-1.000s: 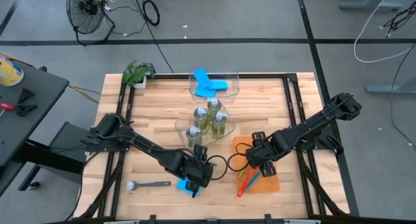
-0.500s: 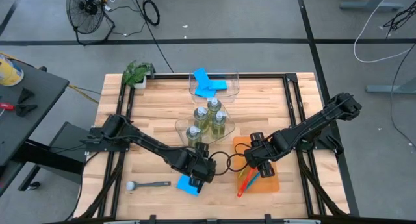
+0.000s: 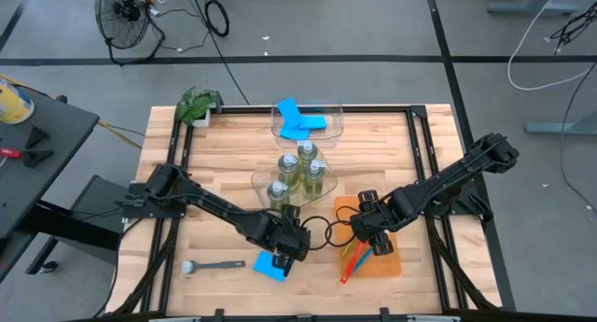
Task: Pick & Place Kitchen Sink Supplies
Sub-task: Put the gray dish brush into the orange bin
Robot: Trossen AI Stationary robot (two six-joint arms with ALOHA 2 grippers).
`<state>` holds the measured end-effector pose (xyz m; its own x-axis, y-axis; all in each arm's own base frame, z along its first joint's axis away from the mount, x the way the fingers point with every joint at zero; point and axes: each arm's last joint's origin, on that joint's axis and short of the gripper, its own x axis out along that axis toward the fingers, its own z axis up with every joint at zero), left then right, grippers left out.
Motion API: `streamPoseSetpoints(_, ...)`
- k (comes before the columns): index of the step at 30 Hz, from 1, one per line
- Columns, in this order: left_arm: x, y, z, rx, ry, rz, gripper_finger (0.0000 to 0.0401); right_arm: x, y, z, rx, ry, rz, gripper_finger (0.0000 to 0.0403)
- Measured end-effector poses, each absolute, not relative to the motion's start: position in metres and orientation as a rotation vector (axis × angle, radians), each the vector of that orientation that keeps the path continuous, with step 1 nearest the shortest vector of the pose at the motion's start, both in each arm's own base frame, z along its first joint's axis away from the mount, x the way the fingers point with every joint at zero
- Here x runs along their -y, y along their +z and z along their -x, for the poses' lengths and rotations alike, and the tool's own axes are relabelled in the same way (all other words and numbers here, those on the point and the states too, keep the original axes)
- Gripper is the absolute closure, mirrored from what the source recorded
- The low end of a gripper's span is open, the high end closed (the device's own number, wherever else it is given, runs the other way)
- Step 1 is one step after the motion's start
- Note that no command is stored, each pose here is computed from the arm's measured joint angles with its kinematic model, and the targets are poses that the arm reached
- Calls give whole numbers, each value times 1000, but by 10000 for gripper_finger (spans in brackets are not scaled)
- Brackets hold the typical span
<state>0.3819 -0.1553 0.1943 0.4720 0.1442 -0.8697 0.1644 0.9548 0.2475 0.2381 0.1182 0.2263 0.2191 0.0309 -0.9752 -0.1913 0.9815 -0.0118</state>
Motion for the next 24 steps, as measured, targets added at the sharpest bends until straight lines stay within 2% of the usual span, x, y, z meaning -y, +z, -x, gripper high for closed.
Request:
streamPoseSetpoints(7,163,194,-379,-1090,-30,-250,202,-119,226,-239,-1334,157,139,136)
streamPoseSetpoints(17,193,213,-372,-1018,-64,-332,202,-120,227,-241,-1312,160,129,136)
streamPoseSetpoints(24,186,184,-380,-1092,-28,-368,202,-120,228,-243,-1274,132,145,136)
